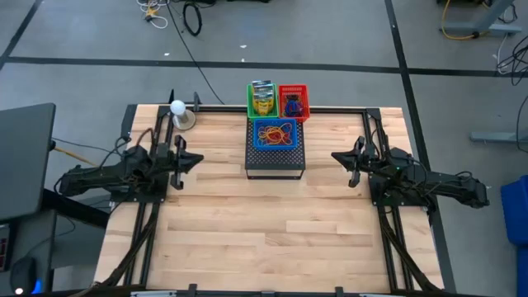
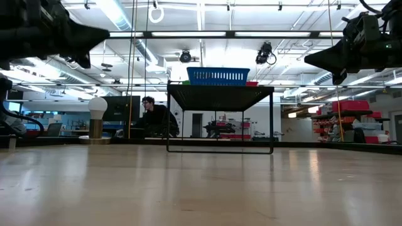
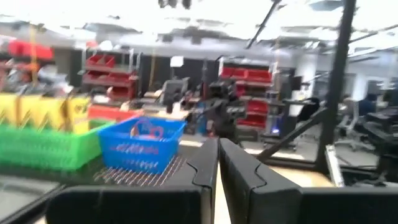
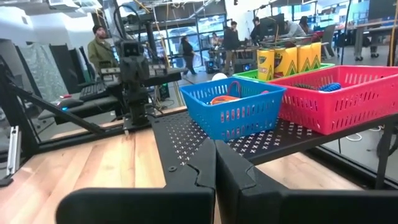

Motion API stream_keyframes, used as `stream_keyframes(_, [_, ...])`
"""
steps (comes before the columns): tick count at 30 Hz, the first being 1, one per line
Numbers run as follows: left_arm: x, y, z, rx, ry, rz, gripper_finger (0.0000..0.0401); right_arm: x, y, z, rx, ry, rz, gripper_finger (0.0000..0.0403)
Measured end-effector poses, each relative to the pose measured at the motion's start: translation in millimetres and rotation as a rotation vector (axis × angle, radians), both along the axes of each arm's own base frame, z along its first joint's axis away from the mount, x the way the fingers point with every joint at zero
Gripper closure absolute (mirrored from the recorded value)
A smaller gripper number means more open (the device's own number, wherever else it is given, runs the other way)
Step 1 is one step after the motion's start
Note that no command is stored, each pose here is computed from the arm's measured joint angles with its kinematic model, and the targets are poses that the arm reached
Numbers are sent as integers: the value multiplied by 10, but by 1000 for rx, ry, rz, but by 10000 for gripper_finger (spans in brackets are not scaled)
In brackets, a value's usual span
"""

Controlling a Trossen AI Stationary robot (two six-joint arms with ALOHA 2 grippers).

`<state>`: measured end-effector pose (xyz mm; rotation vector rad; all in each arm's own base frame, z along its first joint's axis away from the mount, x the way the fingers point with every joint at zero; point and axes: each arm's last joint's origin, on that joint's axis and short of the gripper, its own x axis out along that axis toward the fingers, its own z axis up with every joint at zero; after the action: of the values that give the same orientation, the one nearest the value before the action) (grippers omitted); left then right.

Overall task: Pick & Place Office Desk Supplies
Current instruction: Return to Home Position

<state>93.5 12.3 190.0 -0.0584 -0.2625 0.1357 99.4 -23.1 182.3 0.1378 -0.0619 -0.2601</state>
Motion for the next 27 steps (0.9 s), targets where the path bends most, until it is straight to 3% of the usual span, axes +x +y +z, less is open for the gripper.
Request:
stream_keyframes(13, [1, 14, -20, 41, 28, 23, 377, 21, -9, -210, 49, 98, -6, 403])
stream_keyframes(21, [7, 13, -46, 25, 53, 18, 377, 5, -54, -201, 107, 65, -168, 379])
stream_keyframes(27, [11, 14, -67, 36, 76, 21, 377, 2, -60, -209, 100, 75, -193, 365])
